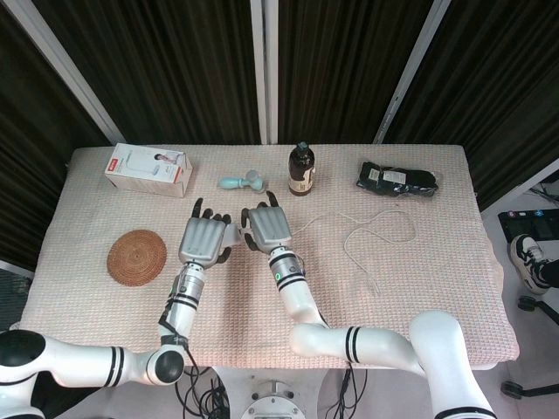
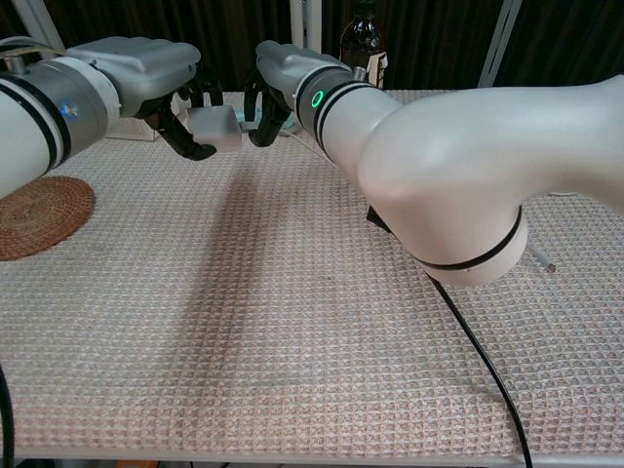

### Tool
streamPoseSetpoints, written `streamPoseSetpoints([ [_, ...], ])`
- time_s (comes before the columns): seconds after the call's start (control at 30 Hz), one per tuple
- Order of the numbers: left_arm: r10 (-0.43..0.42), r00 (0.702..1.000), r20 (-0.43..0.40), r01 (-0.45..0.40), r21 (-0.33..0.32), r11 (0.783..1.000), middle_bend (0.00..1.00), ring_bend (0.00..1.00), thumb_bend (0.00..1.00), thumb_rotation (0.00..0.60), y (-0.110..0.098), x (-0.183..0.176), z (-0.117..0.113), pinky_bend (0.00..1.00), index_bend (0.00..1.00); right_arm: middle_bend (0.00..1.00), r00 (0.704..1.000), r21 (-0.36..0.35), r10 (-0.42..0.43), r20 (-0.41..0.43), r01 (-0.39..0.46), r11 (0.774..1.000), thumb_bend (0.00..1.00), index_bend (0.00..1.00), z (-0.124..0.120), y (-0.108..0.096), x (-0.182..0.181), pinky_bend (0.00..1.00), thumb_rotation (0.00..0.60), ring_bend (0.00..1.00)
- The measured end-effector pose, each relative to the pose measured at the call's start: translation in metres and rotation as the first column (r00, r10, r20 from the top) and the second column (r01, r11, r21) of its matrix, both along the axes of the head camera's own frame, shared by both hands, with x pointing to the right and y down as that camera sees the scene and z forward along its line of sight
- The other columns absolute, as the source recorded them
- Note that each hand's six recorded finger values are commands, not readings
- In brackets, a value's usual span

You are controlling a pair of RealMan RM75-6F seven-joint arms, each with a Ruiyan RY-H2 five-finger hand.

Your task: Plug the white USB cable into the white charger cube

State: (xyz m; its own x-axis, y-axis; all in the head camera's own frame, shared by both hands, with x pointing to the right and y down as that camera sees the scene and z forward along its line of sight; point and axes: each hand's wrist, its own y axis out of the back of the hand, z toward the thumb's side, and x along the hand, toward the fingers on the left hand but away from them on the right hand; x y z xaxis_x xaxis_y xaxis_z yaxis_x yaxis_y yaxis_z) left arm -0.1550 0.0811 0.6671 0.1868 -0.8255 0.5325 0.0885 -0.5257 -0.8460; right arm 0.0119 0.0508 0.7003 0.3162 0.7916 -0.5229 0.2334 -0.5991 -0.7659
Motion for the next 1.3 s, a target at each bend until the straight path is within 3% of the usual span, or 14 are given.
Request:
streamPoseSetpoints([
  [0.53, 0.002, 1.0, -0.002, -0.002, -0.008, 1.0, 0.43, 0.22, 0.31, 0.527, 0.0, 0.004, 0.003, 0.0, 0.41, 0.52, 1.0, -0.009, -0.003, -0.003, 0.003, 1.0, 0.33, 0.61, 0.003, 0.002, -0.005, 0.0, 0.6, 0.29],
  [0.6, -0.001, 1.0, -0.006, 0.001, -0.007, 1.0, 0.43, 0.22, 0.31, 0.529, 0.0, 0.003, 0.003, 0.0, 0.4, 0.5, 1.0, -0.011, -0.006, -0.006, 0.006, 1.0, 0.27, 0.55, 0.003, 0.003, -0.004, 0.0, 0.6, 0.28],
  [0.73, -0.009, 1.0, -0.01, 0.009, -0.006, 1.0, 0.43, 0.22, 0.3, 0.527, 0.0, -0.001, 0.003, 0.0, 0.4, 0.39, 1.0, -0.016, -0.005, -0.013, 0.004, 1.0, 0.04, 0.3, 0.003, 0.002, 0.002, 0.0, 0.6, 0.19],
  [0.9, -0.02, 1.0, -0.019, 0.02, -0.008, 1.0, 0.42, 0.22, 0.3, 0.529, 0.0, -0.008, 0.003, 0.0, 0.4, 0.25, 1.0, -0.021, 0.0, -0.022, 0.0, 1.0, 0.0, 0.1, 0.003, 0.002, 0.012, 0.0, 0.6, 0.11],
  [1.1, -0.039, 0.999, -0.031, 0.038, -0.024, 0.999, 0.4, 0.21, 0.29, 0.525, 0.005, -0.021, 0.011, 0.0, 0.39, 0.21, 0.999, -0.004, 0.012, -0.043, -0.012, 1.0, 0.0, 0.07, -0.001, -0.004, 0.035, 0.0, 0.6, 0.09],
  [1.3, -0.062, 0.998, -0.004, 0.061, -0.082, 0.995, 0.28, 0.1, 0.26, 0.569, 0.016, -0.048, 0.039, 0.0, 0.28, 0.2, 0.997, 0.034, 0.015, -0.069, -0.012, 0.999, 0.0, 0.07, -0.015, -0.013, 0.071, 0.0, 0.6, 0.08],
])
